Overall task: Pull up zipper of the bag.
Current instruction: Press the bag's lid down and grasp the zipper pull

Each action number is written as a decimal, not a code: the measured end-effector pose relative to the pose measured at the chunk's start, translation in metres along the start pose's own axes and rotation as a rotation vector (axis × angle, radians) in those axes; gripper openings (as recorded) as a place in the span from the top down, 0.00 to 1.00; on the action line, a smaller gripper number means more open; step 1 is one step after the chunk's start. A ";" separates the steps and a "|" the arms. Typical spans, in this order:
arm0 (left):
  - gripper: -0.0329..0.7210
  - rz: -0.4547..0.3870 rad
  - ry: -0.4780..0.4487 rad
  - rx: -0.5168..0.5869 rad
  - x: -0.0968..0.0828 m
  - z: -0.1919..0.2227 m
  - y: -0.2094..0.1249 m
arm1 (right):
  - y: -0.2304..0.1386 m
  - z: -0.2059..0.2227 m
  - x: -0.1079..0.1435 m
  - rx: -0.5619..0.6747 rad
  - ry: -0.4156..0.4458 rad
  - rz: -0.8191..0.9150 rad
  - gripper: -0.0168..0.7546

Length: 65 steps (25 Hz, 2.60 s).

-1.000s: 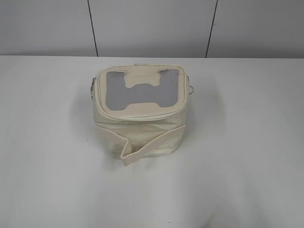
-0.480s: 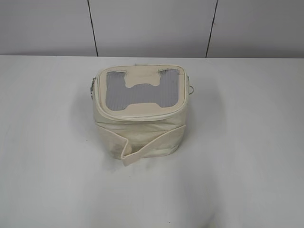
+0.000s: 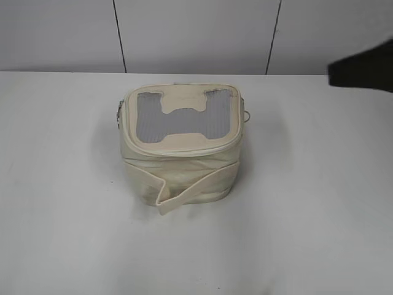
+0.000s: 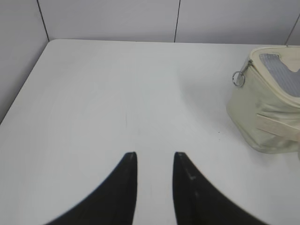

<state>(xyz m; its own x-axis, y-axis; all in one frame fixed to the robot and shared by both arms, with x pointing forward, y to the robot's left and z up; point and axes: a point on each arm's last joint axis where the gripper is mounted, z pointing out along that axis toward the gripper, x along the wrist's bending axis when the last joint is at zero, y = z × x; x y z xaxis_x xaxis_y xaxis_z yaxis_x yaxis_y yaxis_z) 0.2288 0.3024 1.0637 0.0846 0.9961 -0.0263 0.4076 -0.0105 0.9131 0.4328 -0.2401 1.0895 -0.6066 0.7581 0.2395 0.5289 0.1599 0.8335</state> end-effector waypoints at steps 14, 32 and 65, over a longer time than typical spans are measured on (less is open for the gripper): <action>0.68 0.010 -0.022 0.001 0.000 0.000 0.000 | 0.110 0.269 -0.020 0.253 0.474 -0.268 0.46; 0.68 0.016 -0.017 0.131 -0.001 0.022 0.012 | 0.080 0.353 -0.012 0.395 0.520 -0.258 0.46; 0.37 0.557 -0.820 0.256 -0.037 0.348 0.033 | 0.076 0.354 -0.007 0.443 0.497 -0.278 0.92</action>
<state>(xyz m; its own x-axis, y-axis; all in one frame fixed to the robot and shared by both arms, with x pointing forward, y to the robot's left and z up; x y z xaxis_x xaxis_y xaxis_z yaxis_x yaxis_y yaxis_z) 0.5556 0.2343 0.9530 0.8780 0.4783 0.0177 0.2937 -0.5677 0.7691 0.6878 -0.0096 0.9745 -0.8961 0.2921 0.3343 0.4433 0.6263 0.6412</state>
